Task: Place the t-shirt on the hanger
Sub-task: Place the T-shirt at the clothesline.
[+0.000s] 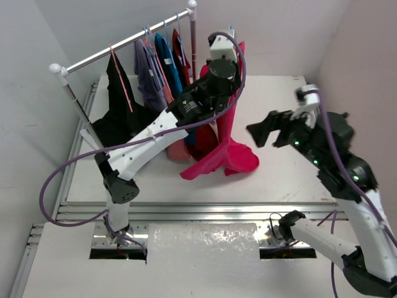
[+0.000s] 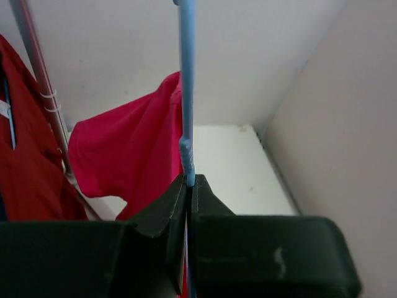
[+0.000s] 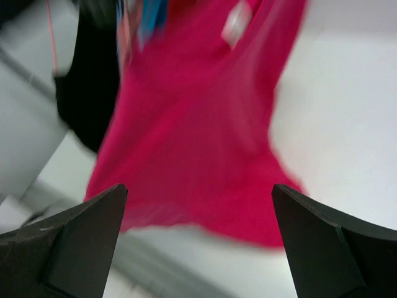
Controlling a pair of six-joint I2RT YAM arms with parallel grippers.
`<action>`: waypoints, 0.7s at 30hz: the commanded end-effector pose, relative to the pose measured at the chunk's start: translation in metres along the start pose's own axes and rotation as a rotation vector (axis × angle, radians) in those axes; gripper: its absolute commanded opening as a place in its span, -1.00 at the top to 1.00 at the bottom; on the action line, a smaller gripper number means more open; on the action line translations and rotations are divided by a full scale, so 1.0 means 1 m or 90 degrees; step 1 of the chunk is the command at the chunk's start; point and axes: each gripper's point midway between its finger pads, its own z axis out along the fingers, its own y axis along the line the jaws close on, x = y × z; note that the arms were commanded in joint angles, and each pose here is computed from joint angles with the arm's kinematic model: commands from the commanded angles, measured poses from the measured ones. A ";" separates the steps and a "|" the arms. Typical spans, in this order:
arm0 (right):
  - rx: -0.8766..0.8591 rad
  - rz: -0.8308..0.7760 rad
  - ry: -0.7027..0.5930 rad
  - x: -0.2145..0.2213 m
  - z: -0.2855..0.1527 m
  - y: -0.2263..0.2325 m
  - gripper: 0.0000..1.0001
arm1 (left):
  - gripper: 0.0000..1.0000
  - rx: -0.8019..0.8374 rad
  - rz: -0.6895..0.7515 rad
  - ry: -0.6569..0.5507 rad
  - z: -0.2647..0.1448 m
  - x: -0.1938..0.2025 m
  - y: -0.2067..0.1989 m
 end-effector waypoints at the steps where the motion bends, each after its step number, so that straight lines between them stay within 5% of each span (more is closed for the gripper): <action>1: -0.183 0.121 0.097 0.043 0.014 0.055 -0.98 | 1.00 -0.083 -0.083 -0.065 -0.008 -0.039 0.005; 16: -0.130 0.075 0.093 0.057 0.019 0.035 -0.95 | 1.00 -0.134 -0.123 -0.064 0.003 0.003 -0.008; 21: -0.052 0.017 0.075 0.051 0.042 0.012 -0.59 | 1.00 -0.134 -0.123 -0.068 -0.003 0.005 -0.018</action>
